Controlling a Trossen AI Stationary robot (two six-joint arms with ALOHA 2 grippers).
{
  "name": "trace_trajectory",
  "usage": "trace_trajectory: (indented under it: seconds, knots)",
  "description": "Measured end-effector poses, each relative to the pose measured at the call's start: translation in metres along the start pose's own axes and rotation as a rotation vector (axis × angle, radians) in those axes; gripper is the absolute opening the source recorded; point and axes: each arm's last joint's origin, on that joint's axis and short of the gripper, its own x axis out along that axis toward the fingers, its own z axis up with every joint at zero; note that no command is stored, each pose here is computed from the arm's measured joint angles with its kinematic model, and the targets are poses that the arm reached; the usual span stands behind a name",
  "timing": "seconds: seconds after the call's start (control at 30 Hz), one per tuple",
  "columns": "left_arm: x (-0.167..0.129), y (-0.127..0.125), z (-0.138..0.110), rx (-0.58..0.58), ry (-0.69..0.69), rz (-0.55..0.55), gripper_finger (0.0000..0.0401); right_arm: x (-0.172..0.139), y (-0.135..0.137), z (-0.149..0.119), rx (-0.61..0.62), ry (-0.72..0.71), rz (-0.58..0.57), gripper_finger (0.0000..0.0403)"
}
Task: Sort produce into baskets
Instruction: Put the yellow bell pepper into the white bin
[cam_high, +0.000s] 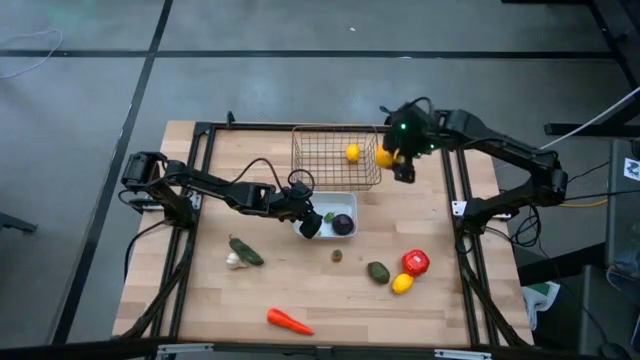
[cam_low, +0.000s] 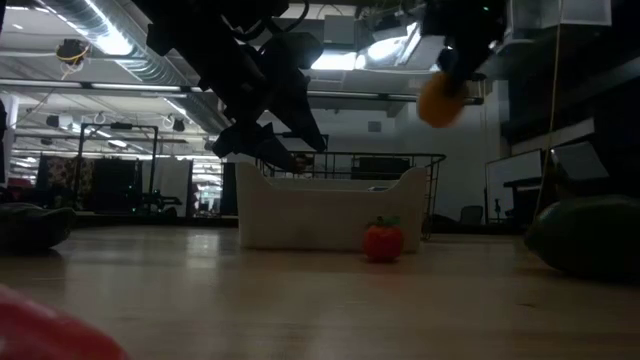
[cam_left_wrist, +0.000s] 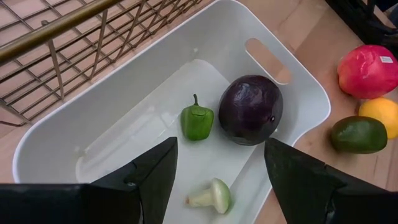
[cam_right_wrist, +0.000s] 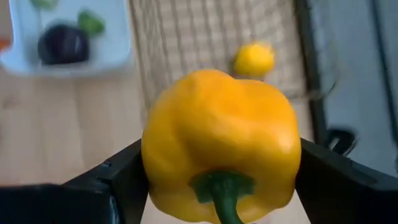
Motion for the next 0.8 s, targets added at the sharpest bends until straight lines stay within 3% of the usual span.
trace_trajectory:
  seconds: [0.27,0.63,0.8]
  knots:
    - [0.000,0.000,0.000,0.000,0.000,0.000,0.0237,0.029,-0.008,0.025,-0.052,-0.096,-0.009,0.0318]
    - [0.000,0.000,0.000,0.000,0.000,0.000,0.0237,0.106,-0.012,0.039,-0.085,0.044,0.048,0.0318]
    - [0.000,0.000,0.000,0.000,0.000,0.000,0.0237,0.117,-0.012,0.039,-0.085,0.075,0.060,0.0318]
